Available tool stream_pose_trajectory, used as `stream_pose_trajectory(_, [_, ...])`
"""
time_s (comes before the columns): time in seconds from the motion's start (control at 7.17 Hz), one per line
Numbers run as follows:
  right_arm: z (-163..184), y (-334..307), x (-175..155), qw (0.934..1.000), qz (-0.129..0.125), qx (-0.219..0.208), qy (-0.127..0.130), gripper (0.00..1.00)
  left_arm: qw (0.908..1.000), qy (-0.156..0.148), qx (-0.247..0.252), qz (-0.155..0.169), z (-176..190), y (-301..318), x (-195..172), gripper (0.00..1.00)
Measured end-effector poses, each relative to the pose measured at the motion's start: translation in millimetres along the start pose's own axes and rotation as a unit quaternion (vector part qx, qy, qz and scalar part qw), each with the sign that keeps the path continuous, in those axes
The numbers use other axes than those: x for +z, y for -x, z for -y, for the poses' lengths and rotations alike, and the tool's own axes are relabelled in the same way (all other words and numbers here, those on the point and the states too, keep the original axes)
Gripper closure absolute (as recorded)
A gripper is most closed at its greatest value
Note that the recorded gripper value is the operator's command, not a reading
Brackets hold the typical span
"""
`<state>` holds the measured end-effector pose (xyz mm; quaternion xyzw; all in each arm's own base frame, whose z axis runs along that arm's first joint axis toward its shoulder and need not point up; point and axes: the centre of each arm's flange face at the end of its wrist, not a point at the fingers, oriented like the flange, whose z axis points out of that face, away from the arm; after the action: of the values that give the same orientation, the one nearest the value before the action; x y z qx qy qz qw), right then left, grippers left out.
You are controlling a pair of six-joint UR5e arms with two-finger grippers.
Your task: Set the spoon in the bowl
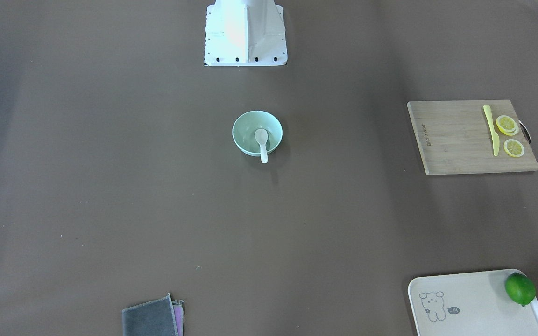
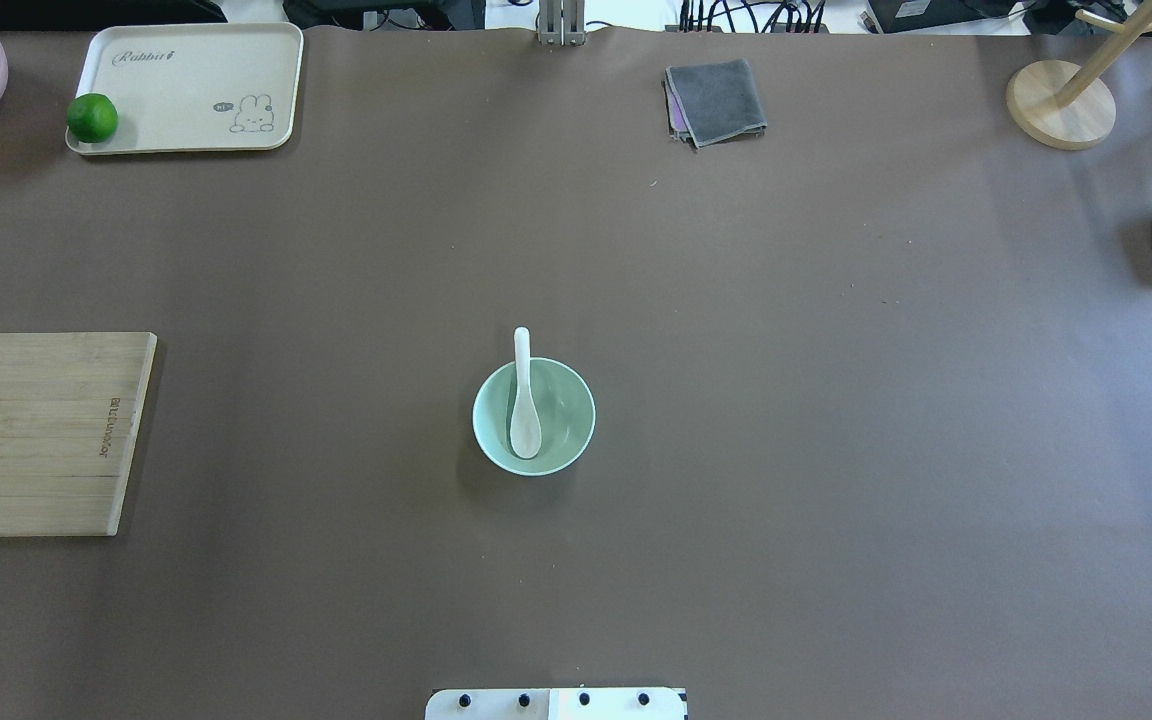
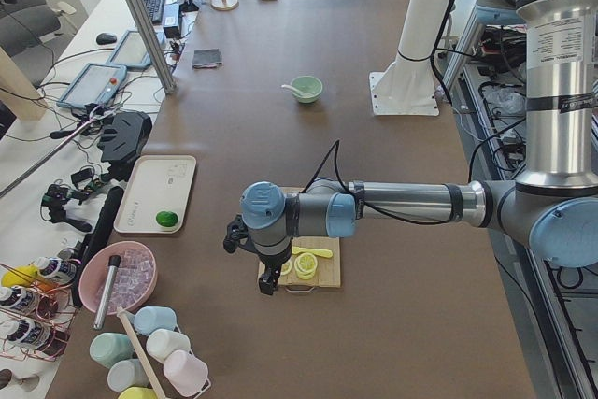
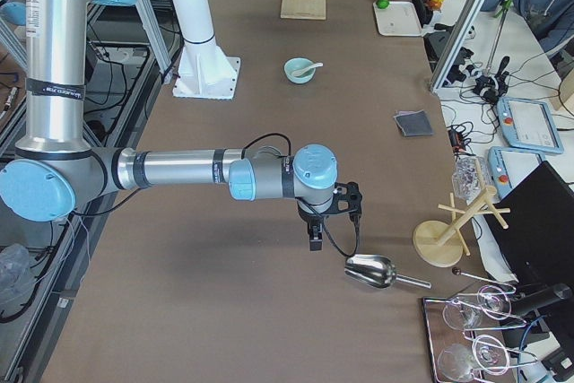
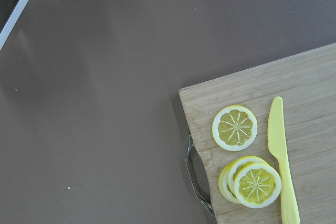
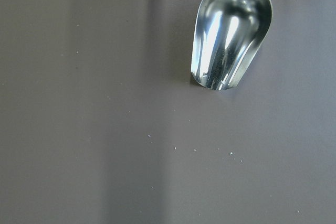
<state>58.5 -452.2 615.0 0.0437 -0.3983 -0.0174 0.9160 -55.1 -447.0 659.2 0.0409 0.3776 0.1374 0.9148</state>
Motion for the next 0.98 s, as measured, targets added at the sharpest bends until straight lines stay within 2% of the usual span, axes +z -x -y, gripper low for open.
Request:
stream_pose_trajectory(0.42, [-3, 0, -10, 0.9999, -0.002, 0.003, -0.011, 0.00, 0.9997, -0.019, 0.016, -0.001, 13, -18, -19, 0.02])
stream_pose_trajectory(0.7, [-9, -6, -20, 0.9997, -0.003, 0.015, -0.022, 0.00, 0.9990, -0.029, -0.021, -0.027, 21, -29, -25, 0.02])
stream_pose_trajectory(0.98, [-25, -18, -18, 0.9994, -0.006, 0.027, -0.018, 0.00, 0.9980, -0.028, -0.046, -0.034, 18, -27, -23, 0.02])
